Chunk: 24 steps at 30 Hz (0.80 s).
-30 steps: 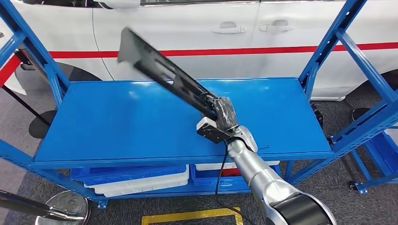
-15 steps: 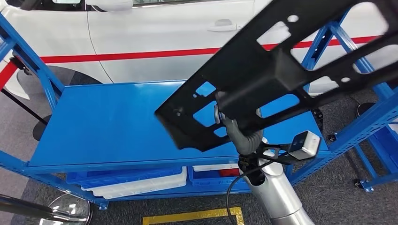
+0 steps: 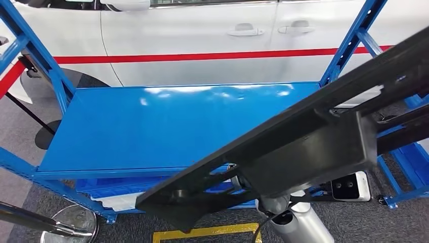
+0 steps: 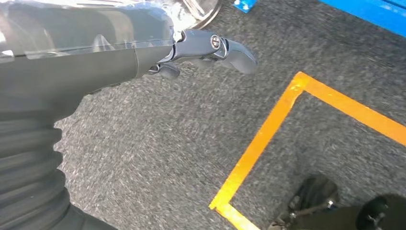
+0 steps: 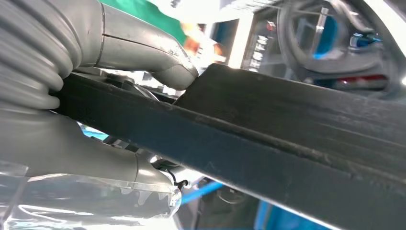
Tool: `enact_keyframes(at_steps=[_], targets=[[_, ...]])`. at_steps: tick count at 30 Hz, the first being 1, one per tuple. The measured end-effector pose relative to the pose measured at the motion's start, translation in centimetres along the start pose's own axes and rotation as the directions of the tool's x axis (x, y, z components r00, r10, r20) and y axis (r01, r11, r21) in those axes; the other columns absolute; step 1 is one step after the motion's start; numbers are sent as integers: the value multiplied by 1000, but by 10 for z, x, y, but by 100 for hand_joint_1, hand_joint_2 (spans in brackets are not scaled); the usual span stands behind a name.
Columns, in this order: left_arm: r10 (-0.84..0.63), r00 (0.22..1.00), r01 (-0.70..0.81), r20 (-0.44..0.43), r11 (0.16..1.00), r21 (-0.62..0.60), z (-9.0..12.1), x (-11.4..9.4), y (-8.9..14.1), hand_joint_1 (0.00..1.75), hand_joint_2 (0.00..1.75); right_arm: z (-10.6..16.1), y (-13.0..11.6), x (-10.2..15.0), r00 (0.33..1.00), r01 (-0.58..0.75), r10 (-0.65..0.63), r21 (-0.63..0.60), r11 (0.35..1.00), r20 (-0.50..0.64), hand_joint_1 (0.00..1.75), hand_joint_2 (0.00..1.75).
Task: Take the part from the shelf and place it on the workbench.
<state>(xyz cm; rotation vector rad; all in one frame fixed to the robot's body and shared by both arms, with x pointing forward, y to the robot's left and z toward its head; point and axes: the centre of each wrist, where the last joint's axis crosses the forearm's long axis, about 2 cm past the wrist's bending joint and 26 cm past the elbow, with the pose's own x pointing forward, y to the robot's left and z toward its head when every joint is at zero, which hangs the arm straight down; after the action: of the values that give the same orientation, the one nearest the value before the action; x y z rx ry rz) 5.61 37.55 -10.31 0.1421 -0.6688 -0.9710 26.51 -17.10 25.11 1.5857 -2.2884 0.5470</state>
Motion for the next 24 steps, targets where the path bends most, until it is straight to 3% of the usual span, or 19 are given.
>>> enact_keyframes(at_steps=[8, 13, 24], targets=[[-27, 998, 25, -51, 999, -46, 1, -2, 0, 0, 175, 13, 15, 6, 979, -178, 175, -14, 984, -102, 175, 175], [-42, 995, 36, -86, 997, -64, 2, -3, 1, 0, 175, 13, 21, 10, 975, -201, 198, -16, 979, -101, 175, 175], [-65, 995, 57, -74, 992, -109, -4, 4, 5, 0, 175, 13, 25, 18, 957, -265, 266, 21, 964, -120, 175, 175]])
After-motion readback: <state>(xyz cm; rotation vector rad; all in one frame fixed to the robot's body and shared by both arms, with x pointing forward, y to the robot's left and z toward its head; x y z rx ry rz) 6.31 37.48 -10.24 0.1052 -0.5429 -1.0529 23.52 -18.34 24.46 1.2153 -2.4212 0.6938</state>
